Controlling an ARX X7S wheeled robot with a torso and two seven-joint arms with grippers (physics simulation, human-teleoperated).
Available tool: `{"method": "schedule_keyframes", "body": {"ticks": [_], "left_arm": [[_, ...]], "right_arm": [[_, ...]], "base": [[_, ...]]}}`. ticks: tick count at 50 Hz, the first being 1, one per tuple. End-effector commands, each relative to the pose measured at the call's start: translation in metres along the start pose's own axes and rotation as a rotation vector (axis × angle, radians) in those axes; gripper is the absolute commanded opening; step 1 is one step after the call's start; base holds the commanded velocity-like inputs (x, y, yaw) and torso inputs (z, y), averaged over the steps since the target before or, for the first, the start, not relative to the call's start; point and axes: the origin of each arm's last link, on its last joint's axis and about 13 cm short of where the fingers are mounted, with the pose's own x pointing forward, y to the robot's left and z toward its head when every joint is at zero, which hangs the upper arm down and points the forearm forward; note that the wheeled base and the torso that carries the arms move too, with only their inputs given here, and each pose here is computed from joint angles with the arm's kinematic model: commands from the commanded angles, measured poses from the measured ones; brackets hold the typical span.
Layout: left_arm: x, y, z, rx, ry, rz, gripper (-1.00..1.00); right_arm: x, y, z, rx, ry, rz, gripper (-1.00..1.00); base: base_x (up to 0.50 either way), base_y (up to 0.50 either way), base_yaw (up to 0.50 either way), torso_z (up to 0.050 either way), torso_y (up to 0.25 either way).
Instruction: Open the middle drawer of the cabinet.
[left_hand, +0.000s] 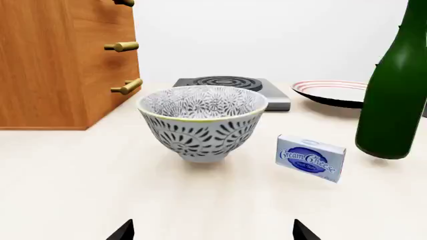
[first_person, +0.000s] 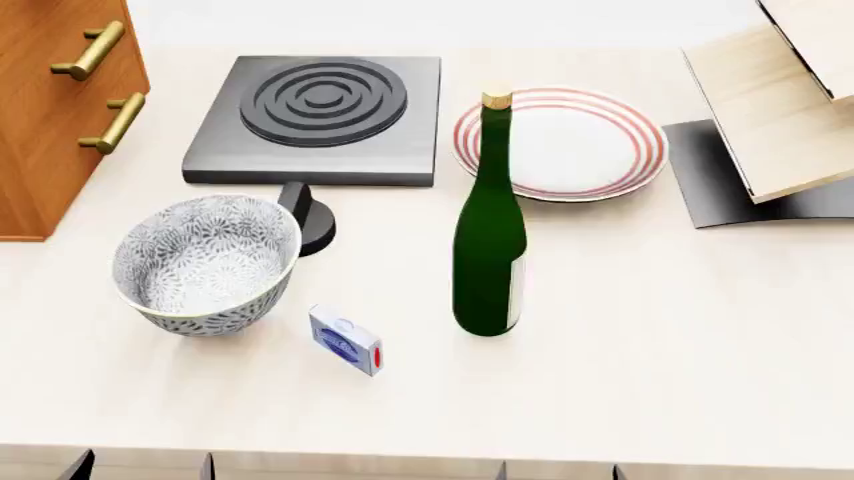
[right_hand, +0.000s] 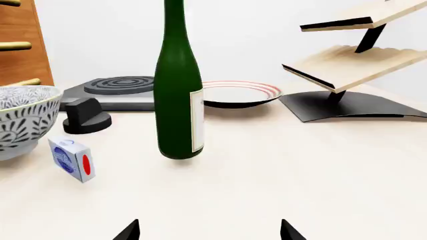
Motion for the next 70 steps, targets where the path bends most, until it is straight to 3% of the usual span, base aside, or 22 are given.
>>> {"method": "schedule_keyframes", "body": {"ticks": [1,4,10,16,22,32,59,70], "left_arm": [[-0.001,0.000,0.004,-0.003,-0.005,-0.003,1.00],[-0.003,0.000,0.013,0.013,-0.004,0.001,1.00],[-0.009,-0.001,0.033,0.047,-0.014,0.010,1.00],[-0.028,-0.001,0.073,0.059,-0.103,0.015,1.00],[-0.040,-0.003,0.098,0.076,-0.170,0.009,1.00],[-0.061,-0.003,0.127,0.078,-0.269,0.033,1.00],[-0.061,-0.003,0.126,0.084,-0.268,0.034,1.00],[-0.059,-0.003,0.124,0.088,-0.260,0.037,1.00]], "right_arm": [[0.000,0.000,0.001,-0.063,0.003,-0.025,1.00],[-0.005,-0.001,0.017,-0.025,-0.021,-0.025,1.00],[-0.009,0.001,0.047,-0.054,-0.070,-0.043,1.00],[-0.025,0.003,0.076,-0.023,-0.151,-0.044,1.00],[-0.039,0.002,0.108,-0.023,-0.233,-0.045,1.00],[-0.057,0.002,0.134,-0.027,-0.336,-0.036,1.00],[-0.059,0.003,0.134,0.004,-0.308,-0.007,1.00],[-0.058,0.003,0.132,0.005,-0.303,0.002,1.00]], "base": [[0.00,0.00,0.00,0.000,0.000],[0.00,0.00,0.00,0.000,0.000],[0.00,0.00,0.00,0.000,0.000],[0.00,0.00,0.00,0.000,0.000],[0.00,0.00,0.00,0.000,0.000],[0.00,0.00,0.00,0.000,0.000],[0.00,0.42,0.00,0.000,0.000],[0.36,0.37,0.00,0.000,0.000]]}}
